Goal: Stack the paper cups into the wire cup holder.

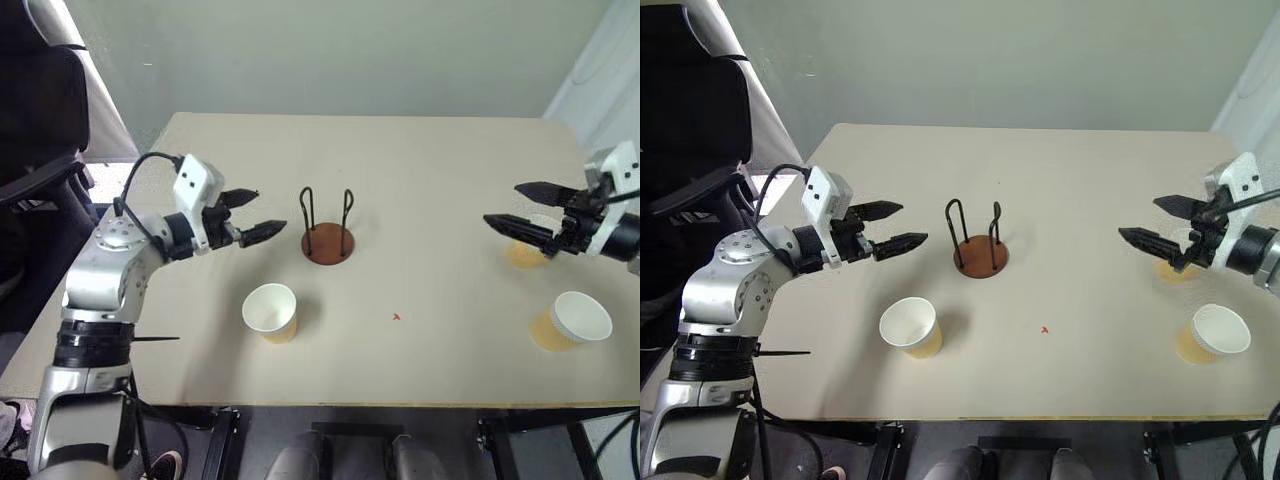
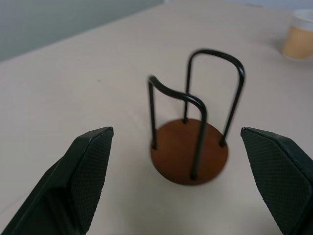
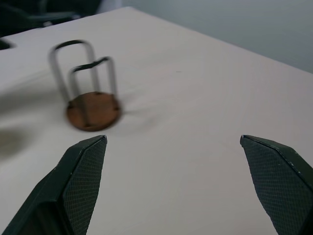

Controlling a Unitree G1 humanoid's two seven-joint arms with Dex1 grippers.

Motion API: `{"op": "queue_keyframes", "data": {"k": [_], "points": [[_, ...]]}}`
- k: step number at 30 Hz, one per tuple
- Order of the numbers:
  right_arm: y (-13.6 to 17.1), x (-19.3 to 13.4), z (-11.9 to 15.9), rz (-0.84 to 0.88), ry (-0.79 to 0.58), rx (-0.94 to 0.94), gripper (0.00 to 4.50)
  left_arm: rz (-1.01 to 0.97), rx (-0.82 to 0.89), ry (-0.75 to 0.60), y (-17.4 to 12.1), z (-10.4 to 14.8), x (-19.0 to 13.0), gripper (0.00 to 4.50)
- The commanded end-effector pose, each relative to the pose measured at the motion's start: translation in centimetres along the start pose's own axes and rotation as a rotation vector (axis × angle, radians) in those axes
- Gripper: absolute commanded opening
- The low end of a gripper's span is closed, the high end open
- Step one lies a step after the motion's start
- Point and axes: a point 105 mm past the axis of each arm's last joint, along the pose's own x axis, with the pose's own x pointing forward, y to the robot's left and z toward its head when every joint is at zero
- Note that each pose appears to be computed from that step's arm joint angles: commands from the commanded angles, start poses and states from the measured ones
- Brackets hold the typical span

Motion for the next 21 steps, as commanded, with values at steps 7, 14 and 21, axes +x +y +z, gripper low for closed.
{"op": "queue_keyframes", "data": {"k": [7, 14, 21], "points": [[2.5, 0.4, 2.3, 0.124, -0.031, -0.108, 4.49, -0.027, 0.036, 0.058, 0.8, -0.5, -0.1, 4.50], [2.6, 0.7, 2.7, 0.125, -0.047, -0.109, 4.49, -0.058, -0.028, 0.038, 0.3, -1.0, 1.2, 4.50], [2.6, 0.7, 2.6, 0.120, -0.047, -0.106, 4.49, -0.080, -0.057, 0.050, 0.1, -1.7, 3.0, 4.50]]}}
